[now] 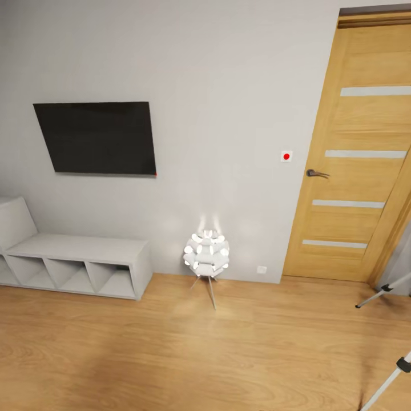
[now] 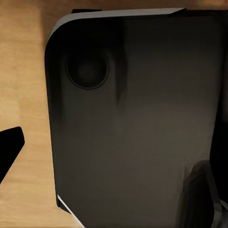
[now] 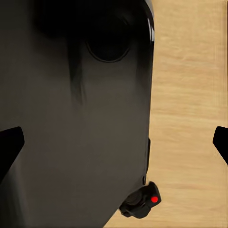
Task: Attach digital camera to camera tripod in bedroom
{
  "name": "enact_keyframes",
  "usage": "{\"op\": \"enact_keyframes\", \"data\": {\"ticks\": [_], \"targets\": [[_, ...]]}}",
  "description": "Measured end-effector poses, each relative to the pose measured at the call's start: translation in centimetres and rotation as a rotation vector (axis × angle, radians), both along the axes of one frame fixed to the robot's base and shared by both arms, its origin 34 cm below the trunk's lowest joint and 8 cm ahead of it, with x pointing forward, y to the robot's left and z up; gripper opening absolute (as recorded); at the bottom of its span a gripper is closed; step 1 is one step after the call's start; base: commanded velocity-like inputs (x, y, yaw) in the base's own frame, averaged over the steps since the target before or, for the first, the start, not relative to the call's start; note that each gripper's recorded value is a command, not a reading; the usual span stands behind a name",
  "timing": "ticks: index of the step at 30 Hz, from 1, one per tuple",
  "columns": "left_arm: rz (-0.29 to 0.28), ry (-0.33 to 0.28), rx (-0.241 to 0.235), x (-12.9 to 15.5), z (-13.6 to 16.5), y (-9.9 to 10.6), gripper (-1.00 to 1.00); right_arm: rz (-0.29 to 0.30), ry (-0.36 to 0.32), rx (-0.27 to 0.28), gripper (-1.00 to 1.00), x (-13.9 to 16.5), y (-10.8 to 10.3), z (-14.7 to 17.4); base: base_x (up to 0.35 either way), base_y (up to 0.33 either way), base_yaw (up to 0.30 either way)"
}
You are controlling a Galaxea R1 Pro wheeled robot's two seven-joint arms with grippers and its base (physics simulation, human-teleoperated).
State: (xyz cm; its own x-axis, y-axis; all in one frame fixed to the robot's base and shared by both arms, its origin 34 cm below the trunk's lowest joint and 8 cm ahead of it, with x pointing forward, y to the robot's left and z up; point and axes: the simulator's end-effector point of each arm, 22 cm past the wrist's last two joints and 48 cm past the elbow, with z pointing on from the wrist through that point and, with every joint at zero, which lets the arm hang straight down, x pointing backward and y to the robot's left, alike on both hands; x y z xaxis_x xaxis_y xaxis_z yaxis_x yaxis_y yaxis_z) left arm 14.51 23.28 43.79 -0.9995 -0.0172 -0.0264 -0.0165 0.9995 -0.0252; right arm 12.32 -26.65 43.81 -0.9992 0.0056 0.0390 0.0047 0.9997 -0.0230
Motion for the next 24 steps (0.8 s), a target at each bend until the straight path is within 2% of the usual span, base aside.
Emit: {"op": "enact_keyframes", "data": {"ticks": [7,12,13,17,24], "targets": [[0.004,0.0,0.001,0.05,0.0,0.1,1.0,0.009,-0.018,-0.003,1.0,0.42,-0.25,-0.01,0.006,0.0,-0.226],[0.024,0.0,0.002,0.05,-0.01,0.13,1.0,0.013,-0.021,-0.002,1.0,0.48,-0.24,-0.01,0.001,0.0,-0.278],[0.046,0.001,0.002,0.03,-0.01,0.18,1.0,0.015,-0.021,-0.002,1.0,0.51,-0.24,-0.01,0.0,0.0,-0.287],[0.073,0.001,0.003,0.05,-0.01,0.26,1.0,0.017,-0.021,-0.002,1.0,0.47,-0.24,-0.01,0.0,0.0,-0.288],[0.092,0.002,0.003,0.02,-0.01,0.25,1.0,0.019,-0.021,-0.002,1.0,0.47,-0.24,-0.01,0.0,0.0,-0.289]]}}
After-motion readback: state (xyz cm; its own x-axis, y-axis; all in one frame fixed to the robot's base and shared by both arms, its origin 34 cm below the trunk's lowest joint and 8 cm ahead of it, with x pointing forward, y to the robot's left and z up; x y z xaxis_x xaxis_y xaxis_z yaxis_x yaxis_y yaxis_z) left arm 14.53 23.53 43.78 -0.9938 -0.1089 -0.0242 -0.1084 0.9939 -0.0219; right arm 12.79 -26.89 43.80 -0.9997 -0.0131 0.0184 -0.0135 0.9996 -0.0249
